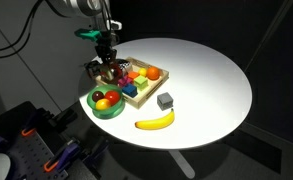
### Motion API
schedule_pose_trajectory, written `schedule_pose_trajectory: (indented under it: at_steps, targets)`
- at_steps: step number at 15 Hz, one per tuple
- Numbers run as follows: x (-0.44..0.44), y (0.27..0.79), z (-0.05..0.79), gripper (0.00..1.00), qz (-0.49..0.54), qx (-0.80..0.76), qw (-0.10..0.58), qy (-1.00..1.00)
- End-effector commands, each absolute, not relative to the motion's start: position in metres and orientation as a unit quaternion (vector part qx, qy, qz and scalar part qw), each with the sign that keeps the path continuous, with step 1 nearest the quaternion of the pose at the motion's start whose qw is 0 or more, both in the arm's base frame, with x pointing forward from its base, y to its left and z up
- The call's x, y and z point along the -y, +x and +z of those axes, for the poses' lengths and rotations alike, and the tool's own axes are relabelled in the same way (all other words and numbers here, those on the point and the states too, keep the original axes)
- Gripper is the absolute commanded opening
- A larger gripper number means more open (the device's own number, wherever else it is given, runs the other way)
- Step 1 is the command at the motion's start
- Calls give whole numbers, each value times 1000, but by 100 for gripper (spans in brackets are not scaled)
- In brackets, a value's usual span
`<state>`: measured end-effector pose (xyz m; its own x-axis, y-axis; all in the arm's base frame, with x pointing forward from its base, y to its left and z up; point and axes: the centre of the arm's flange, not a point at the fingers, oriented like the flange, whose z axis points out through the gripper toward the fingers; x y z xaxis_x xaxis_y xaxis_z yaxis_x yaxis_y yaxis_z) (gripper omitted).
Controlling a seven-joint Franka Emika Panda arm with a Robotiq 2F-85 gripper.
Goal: Place the orange soft cube and place it on the black one
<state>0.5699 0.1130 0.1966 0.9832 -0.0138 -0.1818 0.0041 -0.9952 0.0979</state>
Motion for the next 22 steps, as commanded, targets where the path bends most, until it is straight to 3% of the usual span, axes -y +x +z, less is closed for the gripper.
schedule_pose_trajectory:
  at_steps: [1,11,22]
  targets:
    - [-120,554,226,11,-80,3,59,995]
    - [-162,524,263,10,-76,-32,58,995]
    - [-209,525,261,10,-73,-51,51,995]
